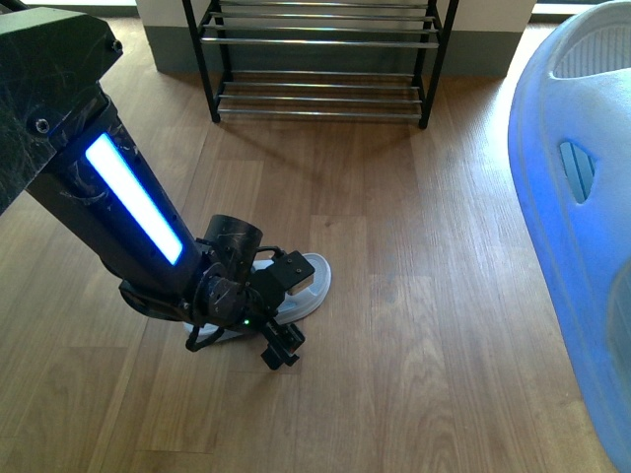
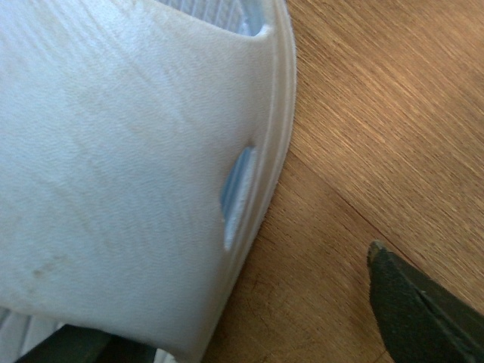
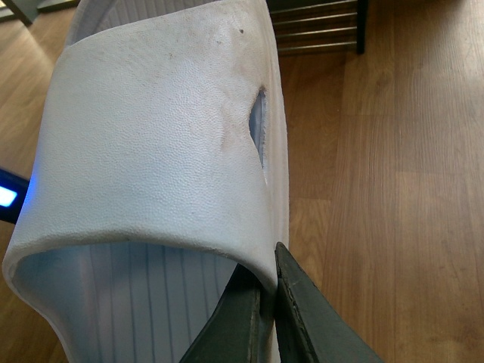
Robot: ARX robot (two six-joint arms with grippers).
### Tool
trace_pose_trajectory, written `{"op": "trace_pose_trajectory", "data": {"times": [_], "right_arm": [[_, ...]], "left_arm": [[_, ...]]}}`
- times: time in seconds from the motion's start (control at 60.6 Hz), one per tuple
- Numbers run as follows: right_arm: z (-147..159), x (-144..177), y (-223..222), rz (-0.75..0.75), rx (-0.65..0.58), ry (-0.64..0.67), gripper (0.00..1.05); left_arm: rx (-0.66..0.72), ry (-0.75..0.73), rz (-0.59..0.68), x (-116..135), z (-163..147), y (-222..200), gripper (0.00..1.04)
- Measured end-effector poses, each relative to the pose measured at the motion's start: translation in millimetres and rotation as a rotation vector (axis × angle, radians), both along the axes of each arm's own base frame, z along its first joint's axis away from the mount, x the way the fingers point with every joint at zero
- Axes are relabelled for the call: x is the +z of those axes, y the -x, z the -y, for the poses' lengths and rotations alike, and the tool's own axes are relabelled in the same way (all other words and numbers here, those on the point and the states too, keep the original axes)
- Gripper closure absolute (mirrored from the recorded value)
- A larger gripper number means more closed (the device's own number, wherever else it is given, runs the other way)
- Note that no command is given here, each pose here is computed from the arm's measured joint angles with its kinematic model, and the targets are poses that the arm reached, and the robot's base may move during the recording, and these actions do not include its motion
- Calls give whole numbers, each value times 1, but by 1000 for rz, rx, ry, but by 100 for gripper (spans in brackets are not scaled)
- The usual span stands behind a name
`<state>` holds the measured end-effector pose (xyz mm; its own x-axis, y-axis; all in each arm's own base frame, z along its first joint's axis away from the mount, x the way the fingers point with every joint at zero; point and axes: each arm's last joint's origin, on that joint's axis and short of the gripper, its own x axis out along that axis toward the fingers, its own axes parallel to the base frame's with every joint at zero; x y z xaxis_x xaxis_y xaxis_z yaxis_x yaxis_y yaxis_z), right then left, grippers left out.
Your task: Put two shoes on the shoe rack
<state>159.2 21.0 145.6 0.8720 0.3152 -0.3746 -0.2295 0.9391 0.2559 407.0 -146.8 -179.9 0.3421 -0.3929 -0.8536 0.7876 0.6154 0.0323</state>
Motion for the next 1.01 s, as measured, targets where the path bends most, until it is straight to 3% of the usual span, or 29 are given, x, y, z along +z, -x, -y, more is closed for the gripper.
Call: {"op": "trace_pose_trajectory", "data": {"times": [0.149, 0.38, 0.479, 0.611, 0.743, 0.825, 0.941, 1.007], "right_arm": [[0, 0, 0, 0, 0, 0, 103], [0, 0, 0, 0, 0, 0, 103], [0, 0, 0, 0, 0, 0, 103], [0, 0, 0, 0, 0, 0, 103], [0, 0, 0, 0, 0, 0, 103], [0, 0, 0, 0, 0, 0, 103], [0, 0, 0, 0, 0, 0, 103], [0, 0, 0, 0, 0, 0, 103]], "left_arm": [[14, 3, -4, -1, 1, -1, 53], [69, 9, 11, 0, 0, -1, 91], [109, 10, 28, 3, -1, 1, 102], [180, 16, 67, 15, -5, 3, 103], [271, 25, 149, 46, -12, 1, 103], [324, 16, 212, 72, -17, 0, 103], [468, 51, 361, 141, -34, 7, 103], [531, 31, 391, 167, -44, 18, 103]]}}
